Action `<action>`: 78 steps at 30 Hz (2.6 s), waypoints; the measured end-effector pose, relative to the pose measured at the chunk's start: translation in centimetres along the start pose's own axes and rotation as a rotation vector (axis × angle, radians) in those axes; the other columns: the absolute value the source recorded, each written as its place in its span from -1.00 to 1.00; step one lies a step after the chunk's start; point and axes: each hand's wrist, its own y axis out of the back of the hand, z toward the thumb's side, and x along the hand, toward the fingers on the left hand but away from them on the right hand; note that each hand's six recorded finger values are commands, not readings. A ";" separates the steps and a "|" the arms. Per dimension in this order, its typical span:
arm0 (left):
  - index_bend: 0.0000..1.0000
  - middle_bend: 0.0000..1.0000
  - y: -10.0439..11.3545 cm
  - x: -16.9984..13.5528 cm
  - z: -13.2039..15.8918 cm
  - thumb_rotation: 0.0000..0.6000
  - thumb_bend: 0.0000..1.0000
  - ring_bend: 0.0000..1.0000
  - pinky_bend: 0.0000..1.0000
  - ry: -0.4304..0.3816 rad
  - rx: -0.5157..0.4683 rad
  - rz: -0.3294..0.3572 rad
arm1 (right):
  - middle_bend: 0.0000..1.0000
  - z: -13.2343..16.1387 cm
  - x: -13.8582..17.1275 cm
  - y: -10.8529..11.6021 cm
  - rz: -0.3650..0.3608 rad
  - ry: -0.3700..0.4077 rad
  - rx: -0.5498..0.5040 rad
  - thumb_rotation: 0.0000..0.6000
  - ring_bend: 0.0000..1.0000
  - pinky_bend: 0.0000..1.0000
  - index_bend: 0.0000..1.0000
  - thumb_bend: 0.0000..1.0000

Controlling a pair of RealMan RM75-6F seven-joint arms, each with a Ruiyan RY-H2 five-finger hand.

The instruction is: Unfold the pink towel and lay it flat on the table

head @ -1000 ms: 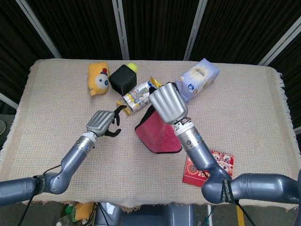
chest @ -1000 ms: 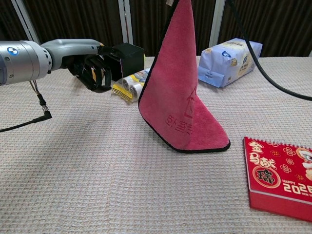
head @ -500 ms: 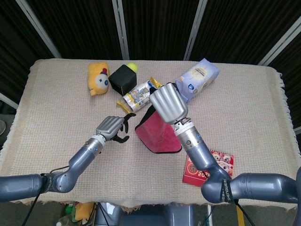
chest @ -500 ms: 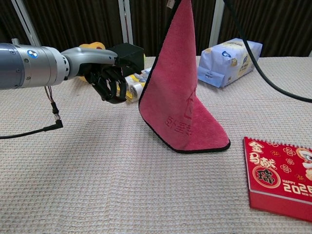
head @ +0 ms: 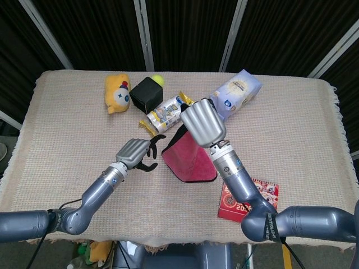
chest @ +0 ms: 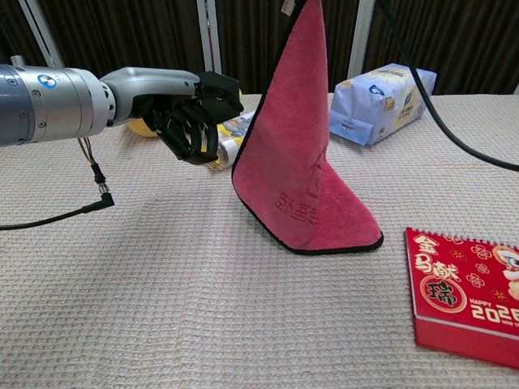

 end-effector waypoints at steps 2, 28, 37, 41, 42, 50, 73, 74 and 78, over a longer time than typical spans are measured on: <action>-0.78 -0.02 0.0 0.0 0.2 1.00 -0.37 -0.07 -0.03 -0.005 0.008 -0.001 | 1.00 0.0 0.0 0.0 0.000 -0.001 0.001 1.00 1.00 0.96 0.60 0.18; -0.62 0.38 -1.5 1.5 2.5 1.00 -0.37 0.32 0.34 -0.027 -0.006 -0.024 | 1.00 -0.3 0.3 -0.2 0.009 -0.007 0.006 1.00 1.00 0.96 0.60 0.18; -0.63 0.37 -1.0 0.4 3.9 1.00 -0.37 0.32 0.34 -0.087 -0.003 0.010 | 1.00 0.0 0.3 -0.3 0.010 -0.002 0.007 1.00 1.00 0.96 0.60 0.18; -0.63 0.37 -1.0 0.2 4.0 1.00 -0.37 0.32 0.34 -0.093 -0.006 0.012 | 1.00 0.0 0.3 -0.4 0.012 -0.005 0.009 1.00 1.00 0.96 0.60 0.18; -0.63 0.37 -1.1 0.2 4.1 1.00 -0.37 0.32 0.34 -0.095 -0.009 0.012 | 1.00 -0.1 0.3 -0.5 0.014 -0.006 0.010 1.00 1.00 0.96 0.60 0.18; -0.48 0.37 -1.7 0.3 4.0 1.00 -0.37 0.32 0.34 -0.089 0.000 -0.001 | 1.00 -0.2 0.4 -0.7 0.019 -0.009 0.009 1.00 1.00 0.96 0.60 0.18; -0.26 0.39 -3.8 2.7 0.2 1.00 -0.36 0.35 0.34 0.037 0.008 -0.035 | 1.00 -0.6 0.6 -0.8 0.025 -0.013 0.018 1.00 1.00 0.96 0.60 0.18; -0.25 0.39 -3.9 2.8 0.0 1.00 -0.35 0.35 0.34 0.041 0.010 -0.036 | 1.00 -0.5 0.6 -0.8 0.024 -0.012 0.020 1.00 1.00 0.96 0.60 0.18; -0.20 0.40 -4.2 3.1 -0.5 1.00 -0.32 0.35 0.34 0.055 0.013 -0.042 | 1.00 -0.5 0.6 -0.7 0.023 -0.013 0.020 1.00 1.00 0.96 0.60 0.18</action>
